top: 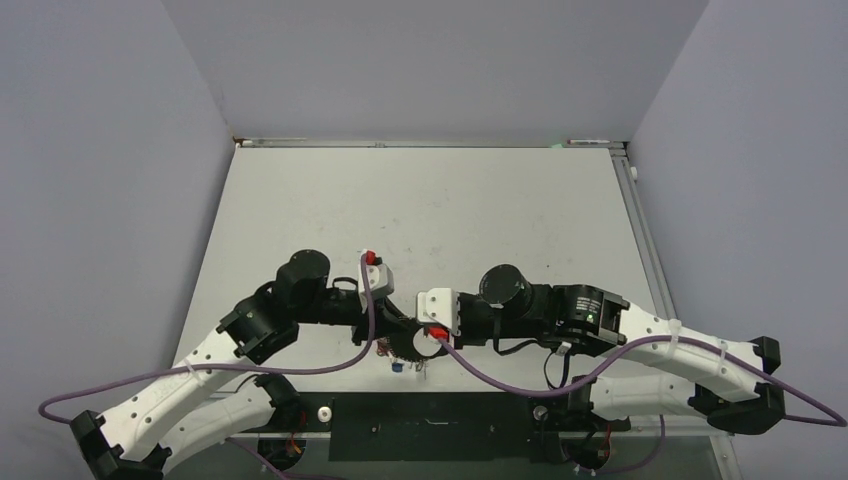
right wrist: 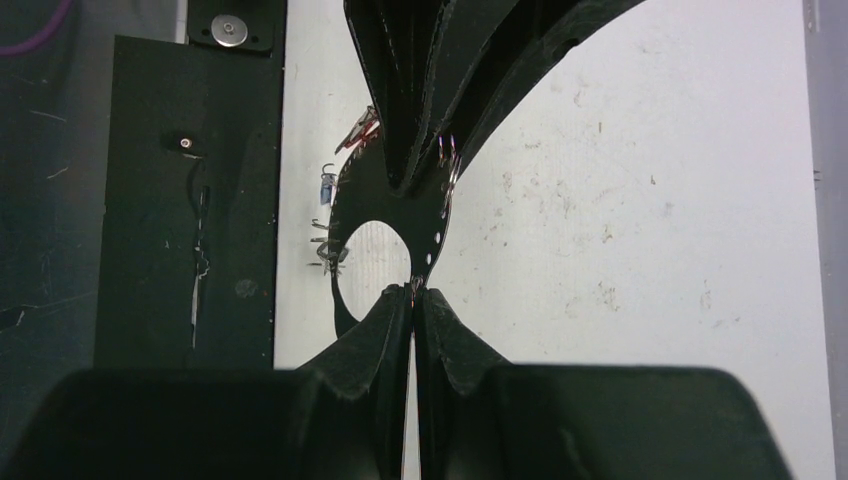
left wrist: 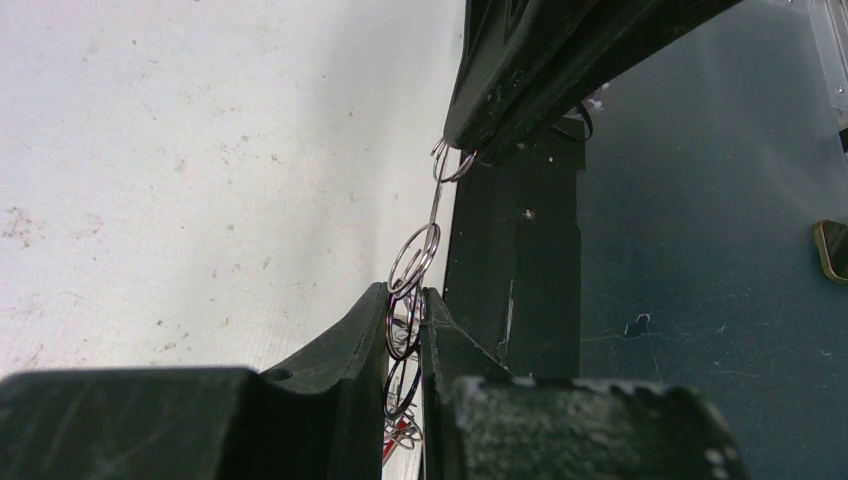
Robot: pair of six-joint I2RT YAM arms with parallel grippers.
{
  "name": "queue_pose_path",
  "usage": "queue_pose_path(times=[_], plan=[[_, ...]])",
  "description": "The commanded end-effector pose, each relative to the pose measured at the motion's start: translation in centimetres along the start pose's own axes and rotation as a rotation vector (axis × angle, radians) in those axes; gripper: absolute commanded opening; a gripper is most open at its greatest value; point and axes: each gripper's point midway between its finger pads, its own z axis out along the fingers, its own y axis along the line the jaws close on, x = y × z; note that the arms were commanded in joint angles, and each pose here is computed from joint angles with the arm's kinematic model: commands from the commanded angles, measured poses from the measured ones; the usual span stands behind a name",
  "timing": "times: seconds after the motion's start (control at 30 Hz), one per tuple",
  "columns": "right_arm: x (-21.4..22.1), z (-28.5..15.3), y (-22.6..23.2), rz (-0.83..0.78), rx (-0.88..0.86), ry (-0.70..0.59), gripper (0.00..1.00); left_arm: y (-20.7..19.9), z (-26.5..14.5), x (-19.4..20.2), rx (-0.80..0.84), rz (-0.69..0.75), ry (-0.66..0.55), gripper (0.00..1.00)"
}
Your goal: Put the keys on the keyring
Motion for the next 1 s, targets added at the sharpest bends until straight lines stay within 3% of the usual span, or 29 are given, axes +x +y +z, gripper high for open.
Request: queue_pose_path(times=[0.0,0.27,0.47,0.63,0.97], plan=[[-4.8,-2.9,-1.3,-0.031,0.085,-0.230,0.05,-0.9,-0.9,-2.1,0.018,0.040,-0.073,0.01],[-6.0,-3.7,-0.7,-0.004,0.106,-0.412,0.05,-3.5,-2.7,-4.8,0.135,0.071,-0.220,0.02],[-7.5,-4.4,0.6,-0.015,0.055,-0.544,0.05,-4.8,-3.0,-5.5,0.233,0.054,-0.246,0.04],[-8.0,-4.0,1.4,-0.037,-0.016,-0.518,0.05,-5.9,-2.8,-5.6,0.328,0.013,-0.243,0.03],[-8.4,-4.3,2.2,-0.080,-0.110,-0.421,0.05,-5.5,-1.8,-6.0,0.351,-0.153,-0.179,0.02]])
